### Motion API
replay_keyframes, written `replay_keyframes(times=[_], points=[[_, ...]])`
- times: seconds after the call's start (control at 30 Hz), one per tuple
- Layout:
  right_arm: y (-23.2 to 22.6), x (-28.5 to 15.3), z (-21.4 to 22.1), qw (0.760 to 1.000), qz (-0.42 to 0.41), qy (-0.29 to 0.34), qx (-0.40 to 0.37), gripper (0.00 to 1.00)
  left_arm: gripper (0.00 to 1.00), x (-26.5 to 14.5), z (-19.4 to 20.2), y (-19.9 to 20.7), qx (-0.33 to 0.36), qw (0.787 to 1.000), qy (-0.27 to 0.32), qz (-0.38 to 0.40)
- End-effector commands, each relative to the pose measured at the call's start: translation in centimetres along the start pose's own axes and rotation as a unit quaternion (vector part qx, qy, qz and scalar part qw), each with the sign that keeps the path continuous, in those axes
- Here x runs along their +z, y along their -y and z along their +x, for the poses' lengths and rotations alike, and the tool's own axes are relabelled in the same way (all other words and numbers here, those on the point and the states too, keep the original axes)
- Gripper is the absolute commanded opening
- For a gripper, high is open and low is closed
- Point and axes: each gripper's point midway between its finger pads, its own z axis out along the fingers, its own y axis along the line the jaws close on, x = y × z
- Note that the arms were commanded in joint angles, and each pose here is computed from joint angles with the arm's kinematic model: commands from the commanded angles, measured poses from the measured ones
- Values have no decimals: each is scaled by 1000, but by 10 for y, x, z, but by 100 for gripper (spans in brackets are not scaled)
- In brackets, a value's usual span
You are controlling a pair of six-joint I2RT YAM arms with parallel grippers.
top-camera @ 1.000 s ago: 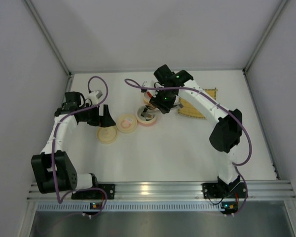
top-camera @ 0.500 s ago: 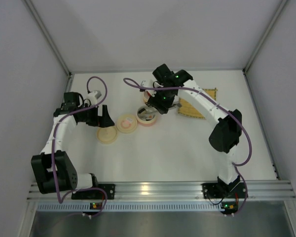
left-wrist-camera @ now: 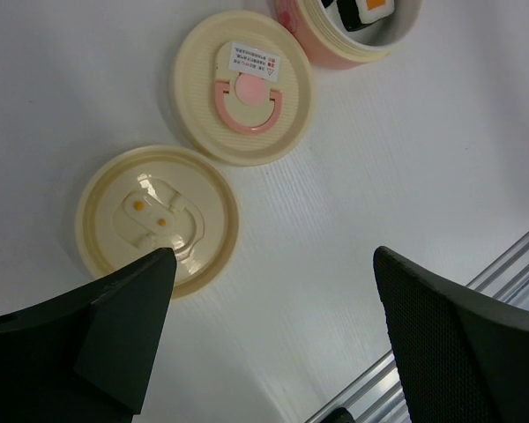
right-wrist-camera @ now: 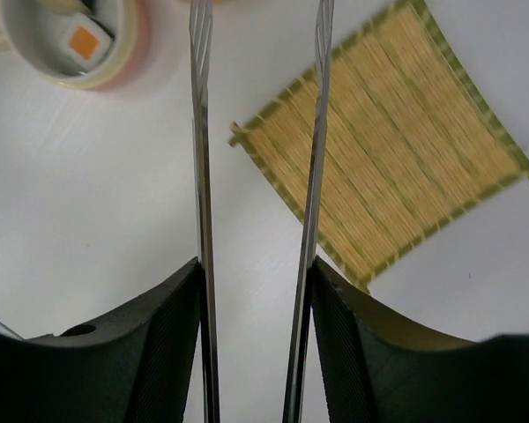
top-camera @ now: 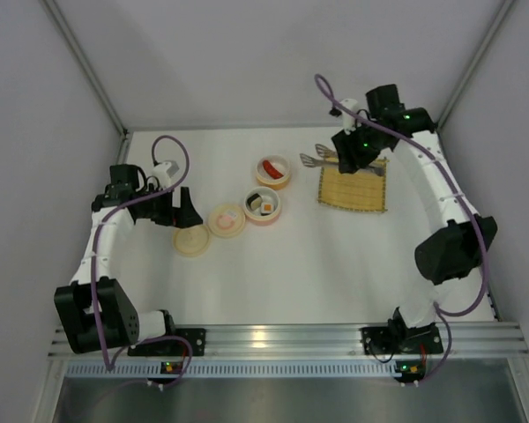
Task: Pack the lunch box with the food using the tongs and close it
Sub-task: Place the clamp on the plate.
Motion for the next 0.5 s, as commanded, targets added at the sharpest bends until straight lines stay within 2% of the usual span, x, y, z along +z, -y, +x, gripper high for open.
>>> replay_keyframes(times=[0.0, 0.07, 0.2, 0.27, 0.47], points=[[32, -45, 10, 996, 32, 65, 47, 49, 98, -15, -19, 10, 36, 999, 31, 7], [50, -51, 29, 996, 49, 58, 52, 49, 99, -16, -19, 10, 38, 999, 30, 6], [100, -60, 91, 988, 92, 35, 117, 47, 98, -16, -21, 10, 40, 999, 32, 7], [108, -65, 98, 990, 92, 50, 90, 44, 98, -16, -20, 13, 41, 998, 33, 16], [122, -56, 129, 999, 32, 22, 5, 43, 98, -15, -20, 13, 43, 998, 34, 18]])
